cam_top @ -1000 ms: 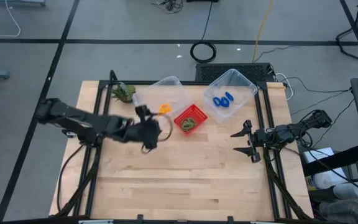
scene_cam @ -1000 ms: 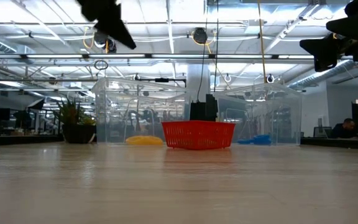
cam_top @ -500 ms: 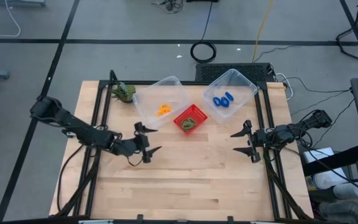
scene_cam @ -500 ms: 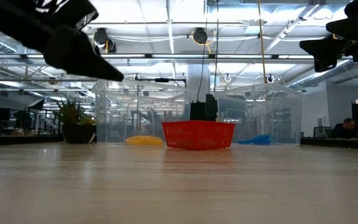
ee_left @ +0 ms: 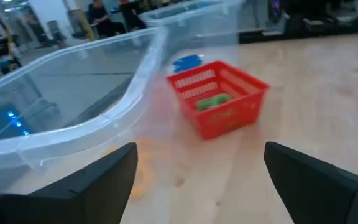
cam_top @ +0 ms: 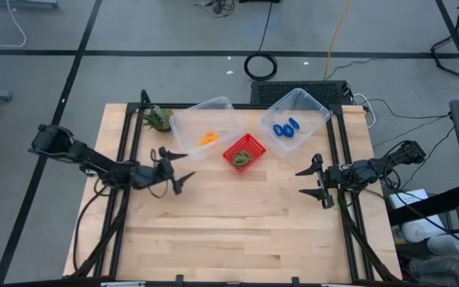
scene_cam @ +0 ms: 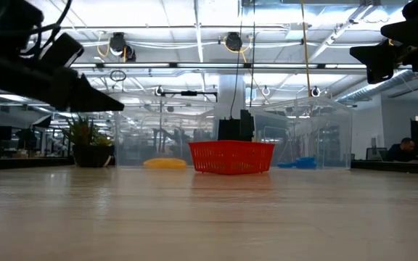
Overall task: Sort spring keychains
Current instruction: Adjust the left transparent bin, then return to Home Position
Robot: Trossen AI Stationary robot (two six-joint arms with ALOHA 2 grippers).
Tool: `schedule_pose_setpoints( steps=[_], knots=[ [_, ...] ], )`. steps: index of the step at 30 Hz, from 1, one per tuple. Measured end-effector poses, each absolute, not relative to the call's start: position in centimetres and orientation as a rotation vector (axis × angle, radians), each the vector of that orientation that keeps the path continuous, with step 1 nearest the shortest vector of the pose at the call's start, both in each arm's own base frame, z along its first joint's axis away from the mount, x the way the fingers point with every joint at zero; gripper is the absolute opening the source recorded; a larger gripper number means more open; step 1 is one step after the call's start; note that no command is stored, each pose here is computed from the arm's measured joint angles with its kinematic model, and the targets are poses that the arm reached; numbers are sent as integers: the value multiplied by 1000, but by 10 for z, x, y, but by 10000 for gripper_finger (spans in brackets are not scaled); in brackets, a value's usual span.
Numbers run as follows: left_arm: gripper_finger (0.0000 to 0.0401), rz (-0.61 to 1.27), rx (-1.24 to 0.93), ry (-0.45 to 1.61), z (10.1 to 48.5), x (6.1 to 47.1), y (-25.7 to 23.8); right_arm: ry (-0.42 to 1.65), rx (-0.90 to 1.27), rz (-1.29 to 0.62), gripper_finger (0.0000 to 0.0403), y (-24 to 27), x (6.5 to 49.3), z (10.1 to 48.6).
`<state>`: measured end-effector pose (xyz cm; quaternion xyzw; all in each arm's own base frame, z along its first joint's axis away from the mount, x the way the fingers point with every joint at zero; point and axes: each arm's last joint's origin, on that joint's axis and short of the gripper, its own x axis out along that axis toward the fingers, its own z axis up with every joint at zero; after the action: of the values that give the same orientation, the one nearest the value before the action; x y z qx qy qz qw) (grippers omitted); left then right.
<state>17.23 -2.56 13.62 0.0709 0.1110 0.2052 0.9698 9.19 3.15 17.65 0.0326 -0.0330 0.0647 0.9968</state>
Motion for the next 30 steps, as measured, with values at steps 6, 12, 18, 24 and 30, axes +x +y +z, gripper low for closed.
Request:
schedule_pose_setpoints(
  steps=[6, 12, 18, 24, 30],
  knots=[
    [369, 396, 134, 188, 136, 153, -15, -66, 65, 129, 256, 31, 92, 177],
    [369, 396, 158, 115, 149, 148, -9, -66, 65, 129, 256, 31, 92, 177],
    [360, 332, 154, 40, 162, 140, -4, -65, 65, 129, 256, 31, 92, 176],
    [370, 163, 106, 80, 160, 131, -4, -66, 65, 129, 256, 31, 92, 177],
    [378, -13, 72, 81, 161, 118, -3, -66, 65, 129, 256, 31, 92, 177]
  ],
)
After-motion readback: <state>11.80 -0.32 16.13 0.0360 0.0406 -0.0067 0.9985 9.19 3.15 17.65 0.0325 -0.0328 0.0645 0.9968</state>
